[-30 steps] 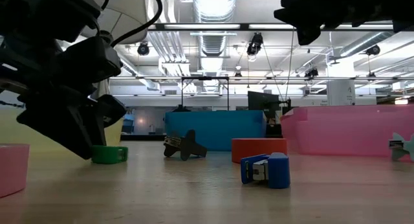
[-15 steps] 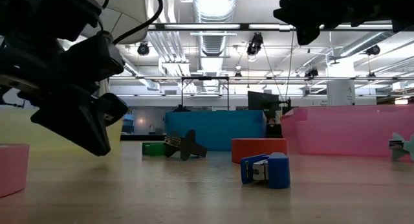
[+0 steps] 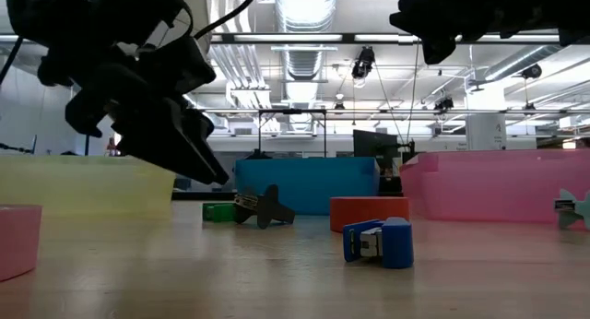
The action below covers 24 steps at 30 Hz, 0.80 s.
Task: Pick and place Stapler, Stapler remover, tape
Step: Put the green stapler into the yellow bin
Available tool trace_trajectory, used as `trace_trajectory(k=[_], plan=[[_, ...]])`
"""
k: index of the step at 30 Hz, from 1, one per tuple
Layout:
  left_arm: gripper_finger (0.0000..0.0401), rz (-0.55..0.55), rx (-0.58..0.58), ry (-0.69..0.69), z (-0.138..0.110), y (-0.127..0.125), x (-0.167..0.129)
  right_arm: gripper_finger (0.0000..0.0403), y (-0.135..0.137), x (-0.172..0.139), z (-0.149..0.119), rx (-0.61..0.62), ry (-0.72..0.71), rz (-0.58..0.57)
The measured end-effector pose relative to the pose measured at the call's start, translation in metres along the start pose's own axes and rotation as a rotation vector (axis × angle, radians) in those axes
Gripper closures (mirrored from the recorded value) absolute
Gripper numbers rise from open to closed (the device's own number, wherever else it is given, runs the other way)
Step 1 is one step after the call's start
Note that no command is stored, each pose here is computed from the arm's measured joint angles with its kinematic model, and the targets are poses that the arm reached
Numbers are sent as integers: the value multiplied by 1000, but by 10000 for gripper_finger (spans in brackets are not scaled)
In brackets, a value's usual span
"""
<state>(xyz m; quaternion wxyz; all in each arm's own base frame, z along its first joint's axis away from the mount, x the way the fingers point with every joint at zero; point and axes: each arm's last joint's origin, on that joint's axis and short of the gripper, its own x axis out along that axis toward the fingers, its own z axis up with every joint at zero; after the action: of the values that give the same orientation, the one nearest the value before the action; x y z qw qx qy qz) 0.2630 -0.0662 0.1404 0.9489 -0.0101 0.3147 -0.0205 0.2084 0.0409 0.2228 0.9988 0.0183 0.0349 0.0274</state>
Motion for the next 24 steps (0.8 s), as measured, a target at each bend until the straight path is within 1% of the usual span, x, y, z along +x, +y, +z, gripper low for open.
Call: trace_trajectory(k=[3, 6, 11, 24], plan=[[181, 59, 4, 17, -2, 4, 0, 287, 0, 0, 0, 1, 0, 0], [178, 109, 10, 32, -4, 6, 0, 285, 0, 0, 0, 1, 0, 0], [185, 114, -21, 34, -6, 7, 0, 282, 0, 0, 0, 3, 0, 0], [192, 125, -127, 33, -9, 8, 0, 300, 0, 0, 0, 3, 1, 0]])
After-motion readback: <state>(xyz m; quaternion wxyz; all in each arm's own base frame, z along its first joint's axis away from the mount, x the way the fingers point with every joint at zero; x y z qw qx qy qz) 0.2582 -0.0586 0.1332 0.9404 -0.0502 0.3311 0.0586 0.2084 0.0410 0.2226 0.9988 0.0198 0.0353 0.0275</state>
